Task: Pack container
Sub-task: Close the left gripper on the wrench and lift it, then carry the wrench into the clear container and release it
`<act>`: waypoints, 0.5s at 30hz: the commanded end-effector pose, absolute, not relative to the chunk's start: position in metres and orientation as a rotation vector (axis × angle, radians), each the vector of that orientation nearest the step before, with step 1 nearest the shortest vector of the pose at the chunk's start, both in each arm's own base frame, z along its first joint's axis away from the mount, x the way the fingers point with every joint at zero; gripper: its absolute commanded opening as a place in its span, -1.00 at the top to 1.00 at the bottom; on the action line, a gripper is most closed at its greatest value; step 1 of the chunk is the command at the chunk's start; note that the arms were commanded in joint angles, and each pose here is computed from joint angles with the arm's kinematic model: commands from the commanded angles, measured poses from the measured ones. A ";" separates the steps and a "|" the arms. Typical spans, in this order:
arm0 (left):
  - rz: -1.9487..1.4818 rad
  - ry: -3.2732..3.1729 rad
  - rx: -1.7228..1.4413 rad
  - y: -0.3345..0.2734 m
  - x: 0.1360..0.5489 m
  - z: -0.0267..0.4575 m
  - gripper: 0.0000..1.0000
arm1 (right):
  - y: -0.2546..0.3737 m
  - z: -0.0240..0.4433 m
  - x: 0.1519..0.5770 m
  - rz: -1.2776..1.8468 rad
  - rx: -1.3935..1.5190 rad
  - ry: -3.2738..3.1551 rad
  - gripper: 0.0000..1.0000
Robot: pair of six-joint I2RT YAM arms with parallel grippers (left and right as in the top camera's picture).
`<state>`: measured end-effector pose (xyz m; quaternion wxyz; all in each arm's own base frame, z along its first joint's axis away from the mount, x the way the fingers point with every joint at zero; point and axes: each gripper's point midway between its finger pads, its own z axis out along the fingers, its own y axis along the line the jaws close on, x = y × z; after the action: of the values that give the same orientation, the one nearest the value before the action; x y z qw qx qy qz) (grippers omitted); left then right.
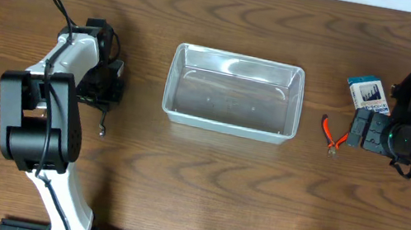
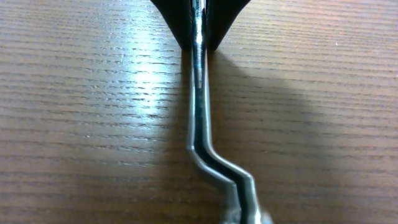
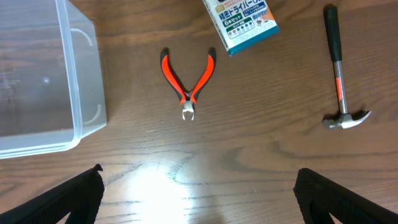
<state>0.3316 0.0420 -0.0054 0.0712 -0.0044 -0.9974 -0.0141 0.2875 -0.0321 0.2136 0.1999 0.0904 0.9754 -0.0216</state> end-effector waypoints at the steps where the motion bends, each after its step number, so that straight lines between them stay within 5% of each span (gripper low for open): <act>1: -0.081 -2.974 0.017 0.047 0.325 -0.015 0.89 | -0.036 0.219 0.288 -0.077 0.257 2.711 -0.98; 9: -0.088 -2.999 0.067 0.046 0.333 -0.004 0.88 | -0.036 0.219 0.288 -0.078 0.255 2.710 -0.99; 15: -0.091 -3.180 -0.030 0.026 0.372 0.070 0.88 | -0.036 0.219 0.289 -0.082 0.232 2.712 -0.99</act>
<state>0.3380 0.0366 0.0136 0.0686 0.0082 -0.9974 -0.0189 0.2877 -0.0321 0.2137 0.2003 0.0880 0.9755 -0.0221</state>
